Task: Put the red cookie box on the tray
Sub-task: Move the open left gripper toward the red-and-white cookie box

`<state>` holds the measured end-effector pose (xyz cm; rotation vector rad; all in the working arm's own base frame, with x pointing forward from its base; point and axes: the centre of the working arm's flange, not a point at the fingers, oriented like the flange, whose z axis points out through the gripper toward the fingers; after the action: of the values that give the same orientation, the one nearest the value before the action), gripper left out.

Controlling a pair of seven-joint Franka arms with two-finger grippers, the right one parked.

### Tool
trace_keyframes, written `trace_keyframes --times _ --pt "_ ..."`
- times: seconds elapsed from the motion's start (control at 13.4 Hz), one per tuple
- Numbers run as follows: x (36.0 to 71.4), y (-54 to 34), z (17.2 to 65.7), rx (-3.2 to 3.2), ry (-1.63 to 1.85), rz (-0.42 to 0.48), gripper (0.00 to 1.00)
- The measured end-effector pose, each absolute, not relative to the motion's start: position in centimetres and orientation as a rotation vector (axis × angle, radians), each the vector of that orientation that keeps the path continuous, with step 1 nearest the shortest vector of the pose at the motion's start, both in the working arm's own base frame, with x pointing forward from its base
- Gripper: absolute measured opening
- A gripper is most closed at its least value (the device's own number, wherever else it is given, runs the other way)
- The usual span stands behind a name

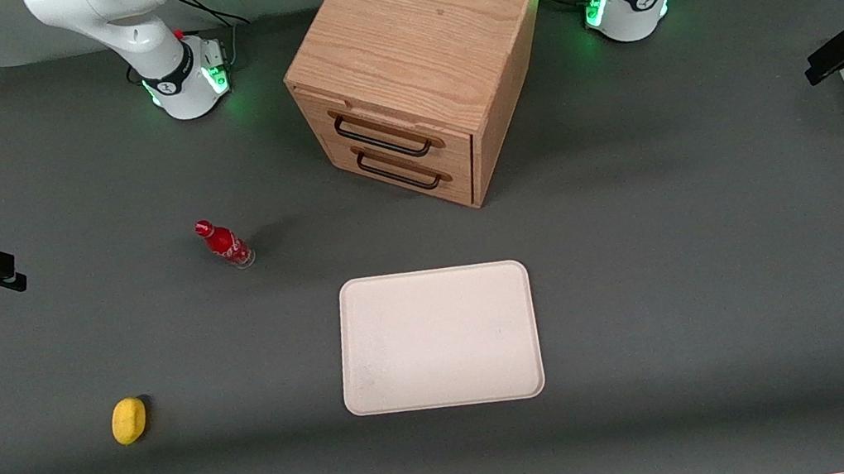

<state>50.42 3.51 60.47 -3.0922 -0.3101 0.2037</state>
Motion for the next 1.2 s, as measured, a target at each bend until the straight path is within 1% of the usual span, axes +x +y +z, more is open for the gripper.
trace_keyframes --times 1.05,1.2 --pt "52.0 3.4 60.4 -3.089 -0.280 0.219 1.00" --pt "52.1 3.4 60.5 -3.084 -0.299 0.238 1.00"
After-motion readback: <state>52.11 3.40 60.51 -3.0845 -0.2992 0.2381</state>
